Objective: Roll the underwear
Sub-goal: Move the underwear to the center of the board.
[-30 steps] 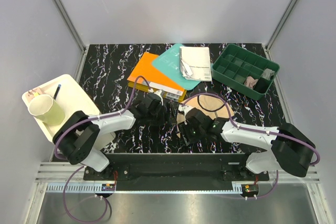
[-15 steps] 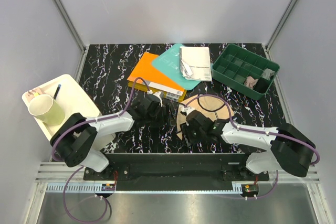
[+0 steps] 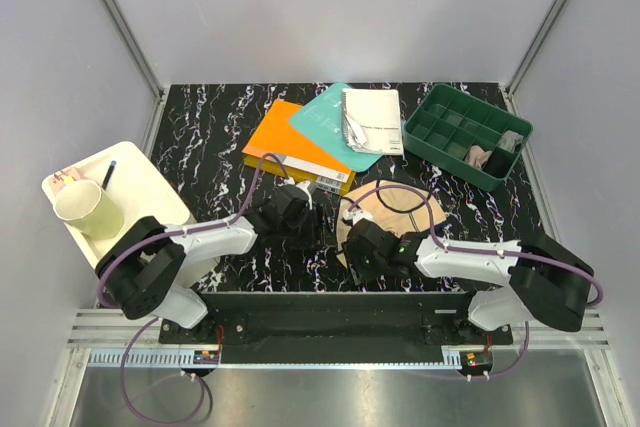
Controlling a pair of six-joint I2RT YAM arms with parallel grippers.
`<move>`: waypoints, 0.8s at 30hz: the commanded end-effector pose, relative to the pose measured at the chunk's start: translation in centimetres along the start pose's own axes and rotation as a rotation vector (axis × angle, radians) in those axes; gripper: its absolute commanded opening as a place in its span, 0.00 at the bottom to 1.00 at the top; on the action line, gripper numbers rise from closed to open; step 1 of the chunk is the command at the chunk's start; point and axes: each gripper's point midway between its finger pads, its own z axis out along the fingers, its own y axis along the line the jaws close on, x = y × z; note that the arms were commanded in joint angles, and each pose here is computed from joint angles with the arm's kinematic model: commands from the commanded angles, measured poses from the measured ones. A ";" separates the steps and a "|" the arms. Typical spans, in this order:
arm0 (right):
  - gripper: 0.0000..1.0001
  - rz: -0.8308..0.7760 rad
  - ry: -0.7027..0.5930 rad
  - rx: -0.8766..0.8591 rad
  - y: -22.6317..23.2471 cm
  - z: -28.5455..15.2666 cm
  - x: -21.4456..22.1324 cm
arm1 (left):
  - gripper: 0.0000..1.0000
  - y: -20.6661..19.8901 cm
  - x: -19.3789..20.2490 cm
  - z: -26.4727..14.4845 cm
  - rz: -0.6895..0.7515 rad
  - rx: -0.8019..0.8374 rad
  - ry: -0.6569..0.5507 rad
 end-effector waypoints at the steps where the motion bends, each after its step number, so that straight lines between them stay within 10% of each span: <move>1: 0.40 0.029 0.007 0.093 -1.1 0.7 0.4 | 0.63 -1.2 0.0 -0.6 -0.001 0.055 -0.013; 14: 0.07 -0.025 0.049 0.077 -0.2 1.8 0.2 | 0.57 -1.3 0.5 -1.0 -0.045 0.083 -0.023; 24: 0.01 -0.043 0.052 0.073 0.2 2.2 -0.3 | 0.49 -1.5 1.5 0.2 -0.072 0.118 0.003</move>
